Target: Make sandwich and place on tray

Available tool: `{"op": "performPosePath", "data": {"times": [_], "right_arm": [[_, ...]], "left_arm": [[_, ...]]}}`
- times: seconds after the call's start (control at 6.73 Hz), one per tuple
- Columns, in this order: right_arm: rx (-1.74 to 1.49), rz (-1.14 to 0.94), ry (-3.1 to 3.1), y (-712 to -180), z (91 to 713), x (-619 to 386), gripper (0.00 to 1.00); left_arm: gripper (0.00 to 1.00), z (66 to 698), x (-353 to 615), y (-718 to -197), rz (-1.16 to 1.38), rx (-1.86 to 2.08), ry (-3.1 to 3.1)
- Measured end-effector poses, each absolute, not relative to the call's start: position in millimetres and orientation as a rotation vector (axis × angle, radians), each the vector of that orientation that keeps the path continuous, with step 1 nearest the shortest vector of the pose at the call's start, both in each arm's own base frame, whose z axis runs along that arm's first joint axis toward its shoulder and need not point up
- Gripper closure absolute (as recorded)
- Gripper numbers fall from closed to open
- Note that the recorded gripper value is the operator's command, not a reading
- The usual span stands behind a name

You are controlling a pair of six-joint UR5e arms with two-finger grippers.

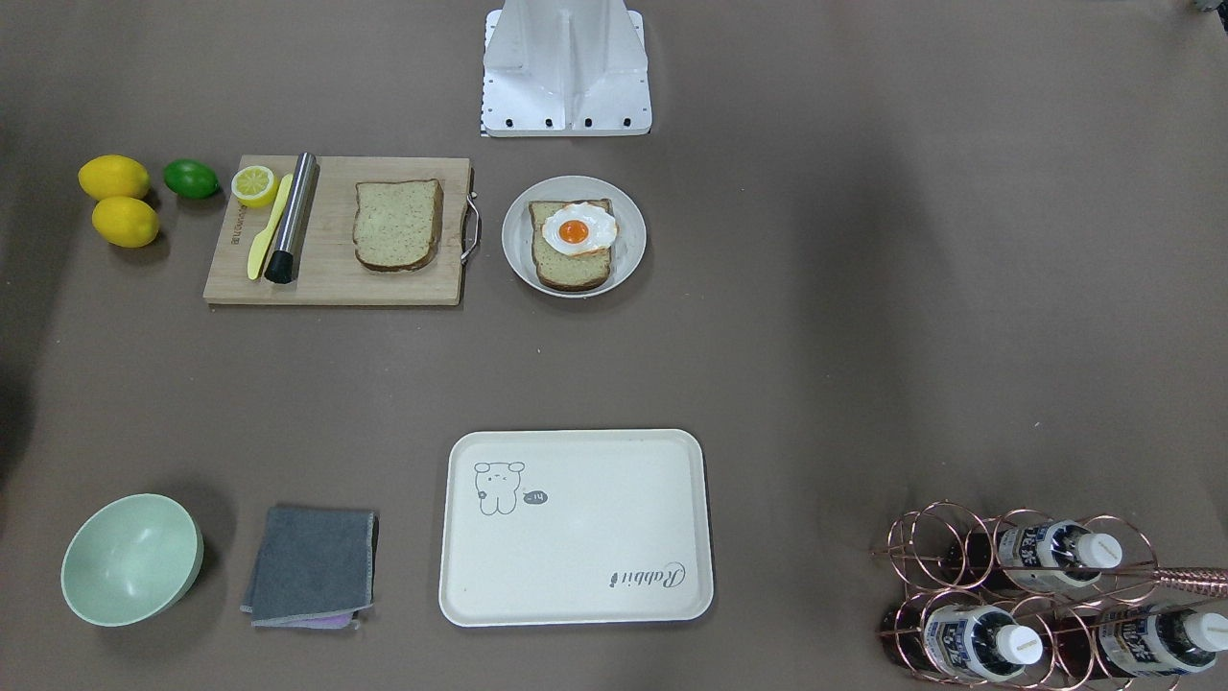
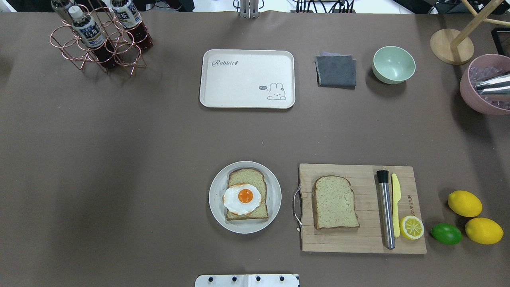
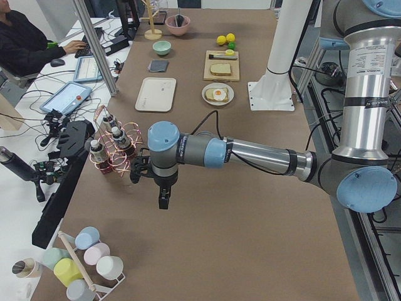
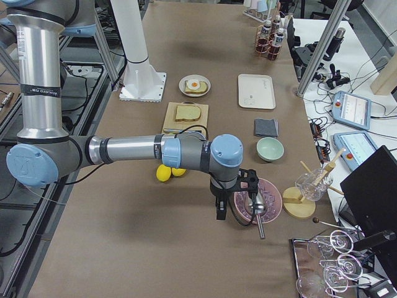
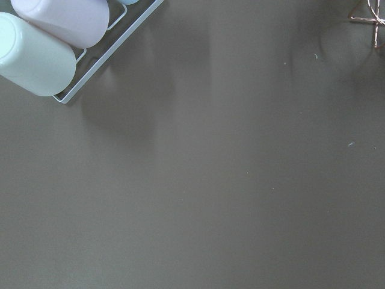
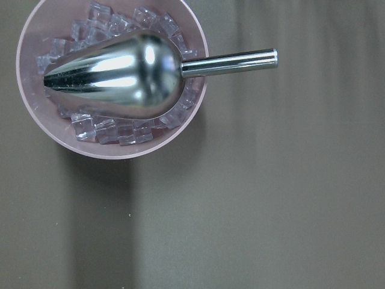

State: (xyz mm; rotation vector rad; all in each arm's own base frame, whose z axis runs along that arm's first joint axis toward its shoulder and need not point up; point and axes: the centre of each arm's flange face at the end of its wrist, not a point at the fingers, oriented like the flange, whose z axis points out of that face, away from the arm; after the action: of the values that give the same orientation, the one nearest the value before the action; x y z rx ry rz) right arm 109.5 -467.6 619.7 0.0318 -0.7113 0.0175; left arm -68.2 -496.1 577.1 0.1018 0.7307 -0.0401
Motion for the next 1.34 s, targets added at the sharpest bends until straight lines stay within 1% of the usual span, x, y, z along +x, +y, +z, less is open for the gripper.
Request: {"op": "performPosePath", "data": {"times": [1.34], "right_arm": [[0.037, 0.016, -0.712, -467.2, 617.4, 109.9, 0.00]], "left_arm": [[0.02, 580.0, -67.4, -497.3, -0.042, 0.099, 0.733]]}}
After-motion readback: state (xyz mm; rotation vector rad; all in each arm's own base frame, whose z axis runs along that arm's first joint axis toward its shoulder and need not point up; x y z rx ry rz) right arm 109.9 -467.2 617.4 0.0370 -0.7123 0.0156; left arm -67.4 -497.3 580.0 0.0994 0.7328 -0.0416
